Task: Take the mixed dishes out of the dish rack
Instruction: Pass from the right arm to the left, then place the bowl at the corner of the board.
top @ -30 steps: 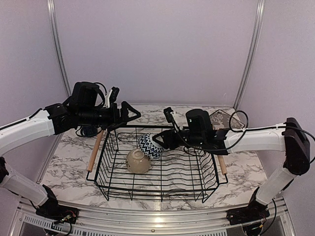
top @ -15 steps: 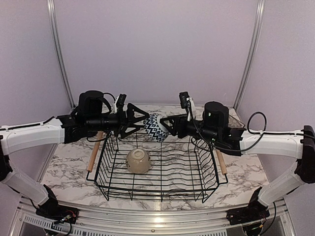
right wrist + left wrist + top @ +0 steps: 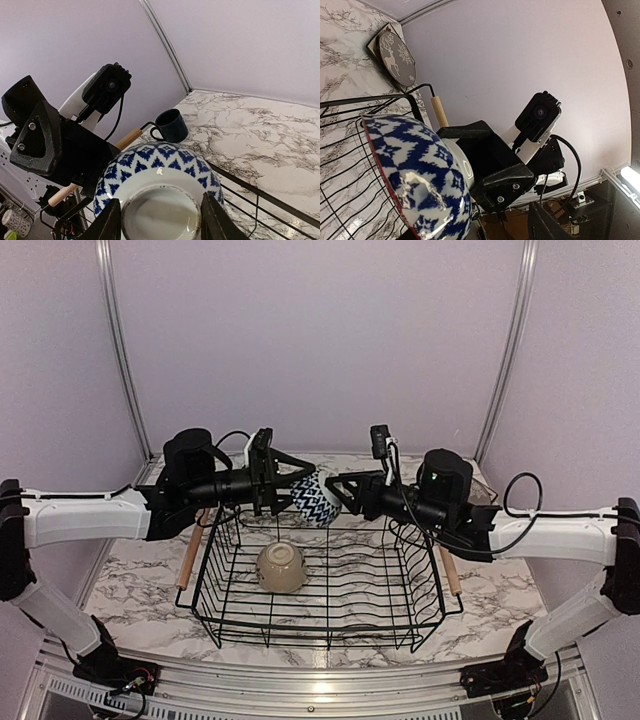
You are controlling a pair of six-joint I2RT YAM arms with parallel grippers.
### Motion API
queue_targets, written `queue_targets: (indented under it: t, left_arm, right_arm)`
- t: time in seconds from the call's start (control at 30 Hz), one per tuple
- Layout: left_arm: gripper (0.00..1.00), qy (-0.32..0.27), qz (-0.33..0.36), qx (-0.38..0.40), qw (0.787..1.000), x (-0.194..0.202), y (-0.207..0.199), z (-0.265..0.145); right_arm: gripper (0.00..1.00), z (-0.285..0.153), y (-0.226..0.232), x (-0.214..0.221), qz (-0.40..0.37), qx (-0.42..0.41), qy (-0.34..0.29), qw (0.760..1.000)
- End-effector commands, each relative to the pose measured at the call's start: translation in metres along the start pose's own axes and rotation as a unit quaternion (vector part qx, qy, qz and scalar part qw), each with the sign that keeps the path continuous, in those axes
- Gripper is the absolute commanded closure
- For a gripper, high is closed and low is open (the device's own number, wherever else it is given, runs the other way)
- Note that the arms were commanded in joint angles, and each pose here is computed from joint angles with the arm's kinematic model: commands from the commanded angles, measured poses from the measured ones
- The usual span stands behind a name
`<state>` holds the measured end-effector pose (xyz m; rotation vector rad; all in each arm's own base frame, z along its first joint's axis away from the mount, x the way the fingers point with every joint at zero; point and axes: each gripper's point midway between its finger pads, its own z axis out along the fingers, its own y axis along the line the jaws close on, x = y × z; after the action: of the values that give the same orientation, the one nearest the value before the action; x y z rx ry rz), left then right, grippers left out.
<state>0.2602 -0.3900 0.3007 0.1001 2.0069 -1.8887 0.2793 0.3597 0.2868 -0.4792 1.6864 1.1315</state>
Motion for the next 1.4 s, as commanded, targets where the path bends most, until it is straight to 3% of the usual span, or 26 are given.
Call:
queue_targets:
  t: [0.0,0.47,0.7,0.83,1.0,1.17,1.37]
  left_arm:
    - [0.45,0.005,0.005,0.045,0.999,0.002,-0.017,0.002]
    - [1.0,0.01,0.006,0.064,0.998,0.003,-0.022,0.008]
    - [1.0,0.014,0.054,0.015,0.998,-0.001,-0.024,0.008]
    - [1.0,-0.005,0.154,-0.076,0.985,-0.018,-0.033,-0.005]
    - [1.0,-0.064,0.249,-0.244,0.935,-0.054,-0.028,-0.05]
    - [1.0,-0.155,0.311,-0.423,0.837,-0.098,-0.026,-0.123]
    - [1.0,-0.203,0.312,-0.577,0.727,-0.121,-0.006,-0.207]
  right_arm:
    - [0.67,-0.01,0.021,-0.033,0.001,-0.037,-0.058,0.998]
    - [0.65,-0.016,0.026,-0.034,0.001,-0.052,-0.067,0.996]
    - [0.22,-0.028,0.02,-0.043,-0.021,-0.017,-0.082,0.996]
    - [0.15,-0.039,0.015,-0.051,-0.035,0.01,-0.095,0.995]
    - [0.15,-0.045,0.008,-0.052,-0.048,0.035,-0.097,0.994]
    - [0.15,-0.045,0.004,-0.051,-0.052,0.045,-0.094,0.993]
    - [0.16,-0.04,0.002,-0.048,-0.051,0.046,-0.085,0.994]
